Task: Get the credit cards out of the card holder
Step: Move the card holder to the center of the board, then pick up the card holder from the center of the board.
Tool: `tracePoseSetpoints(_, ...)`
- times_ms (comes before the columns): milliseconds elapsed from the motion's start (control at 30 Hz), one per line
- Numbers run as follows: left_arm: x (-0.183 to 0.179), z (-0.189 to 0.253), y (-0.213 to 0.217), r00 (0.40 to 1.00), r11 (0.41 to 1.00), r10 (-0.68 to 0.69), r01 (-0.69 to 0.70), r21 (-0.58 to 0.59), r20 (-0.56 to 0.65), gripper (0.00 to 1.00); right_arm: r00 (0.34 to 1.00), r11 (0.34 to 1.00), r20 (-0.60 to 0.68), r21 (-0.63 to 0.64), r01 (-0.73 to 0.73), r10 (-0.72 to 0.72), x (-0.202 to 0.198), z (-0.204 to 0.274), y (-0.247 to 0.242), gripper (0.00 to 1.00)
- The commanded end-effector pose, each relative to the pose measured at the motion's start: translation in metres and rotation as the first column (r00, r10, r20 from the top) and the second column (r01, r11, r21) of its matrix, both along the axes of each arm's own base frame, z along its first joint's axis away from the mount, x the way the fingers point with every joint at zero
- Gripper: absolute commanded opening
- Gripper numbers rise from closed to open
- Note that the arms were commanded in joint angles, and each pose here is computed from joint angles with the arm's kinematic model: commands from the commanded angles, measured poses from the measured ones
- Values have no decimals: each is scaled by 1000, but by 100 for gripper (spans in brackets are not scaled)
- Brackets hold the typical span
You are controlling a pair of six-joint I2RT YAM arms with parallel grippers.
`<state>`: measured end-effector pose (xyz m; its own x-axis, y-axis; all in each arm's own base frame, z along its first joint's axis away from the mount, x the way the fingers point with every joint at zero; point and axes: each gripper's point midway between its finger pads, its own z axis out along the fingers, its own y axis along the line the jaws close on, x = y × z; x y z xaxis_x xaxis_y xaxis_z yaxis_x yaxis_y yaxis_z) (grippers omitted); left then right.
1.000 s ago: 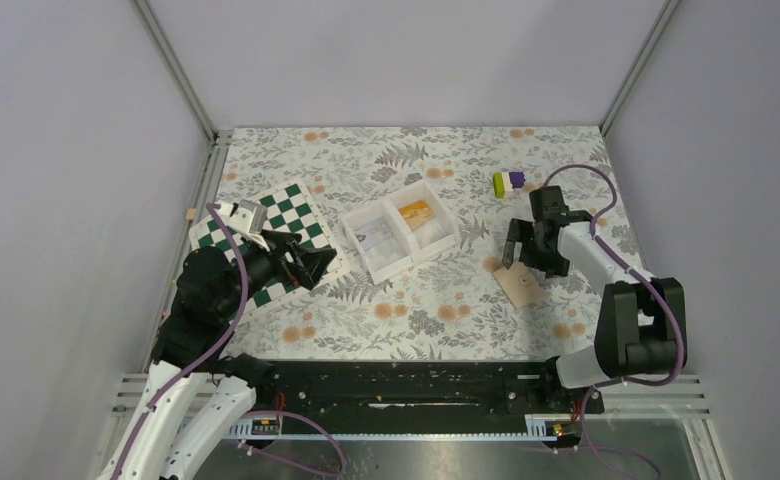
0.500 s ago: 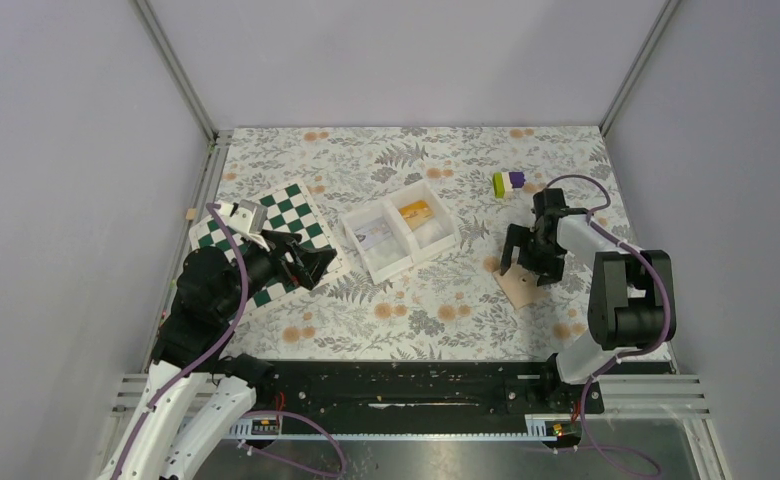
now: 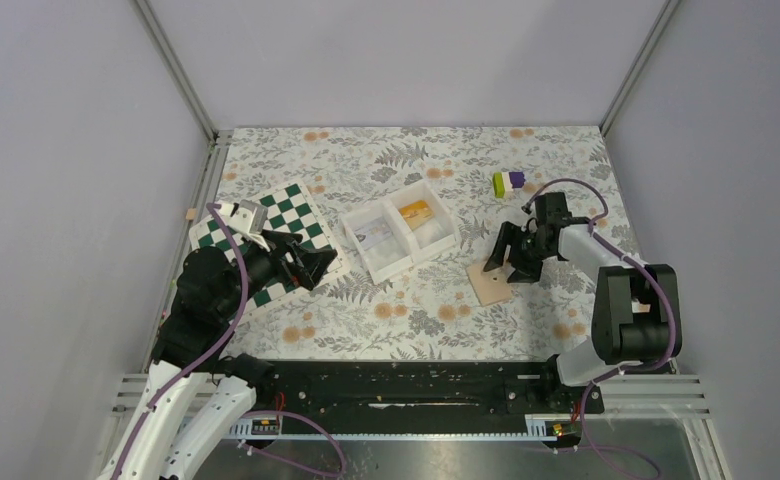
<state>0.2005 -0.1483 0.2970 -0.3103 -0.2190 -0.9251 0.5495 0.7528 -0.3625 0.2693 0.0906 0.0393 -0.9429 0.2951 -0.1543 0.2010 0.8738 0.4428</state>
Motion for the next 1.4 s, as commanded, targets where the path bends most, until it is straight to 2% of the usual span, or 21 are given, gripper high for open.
tracePoseSetpoints(0,1,23,-3,998,999,-14,16,-31,67,99,999,997,43,76,-4,1,5,13,19,71)
tracePoseSetpoints(100,2,22,-4,998,999,-14,16,-30,64,99,999,996,23,81,-29,27,1,9,31,65)
tracePoseSetpoints(233,3,21,-4,998,999,-14,16,-30,60,99,1000,998,10,60,-27,27,-3,6,34,64)
tracePoseSetpoints(433,4,19,-6,999,999,-21,22,-31,50,99,994,993,97,-104,54,-44,2,22,4,81)
tracePoseSetpoints(533,4,19,-7,999,999,-27,29,-32,47,99,994,977,58,-189,101,-92,-4,13,-12,85)
tracePoseSetpoints(600,3,18,-7,999,999,-28,30,-32,46,99,994,970,8,-215,112,-113,-10,6,-16,88)
tracePoseSetpoints(800,3,16,-11,998,999,-42,43,-29,39,99,990,970,-12,-205,135,-140,-14,-4,-19,91)
tracePoseSetpoints(1200,3,16,-10,998,999,-37,39,-30,42,99,995,996,-42,-7,90,-91,-17,-15,8,81)
tracePoseSetpoints(1300,4,15,-10,999,999,-37,38,-30,40,99,996,996,-30,9,87,-87,-19,-15,10,74)
tracePoseSetpoints(1367,5,15,-10,999,999,-34,35,-29,38,99,996,996,-18,12,91,-91,-19,-16,8,61)
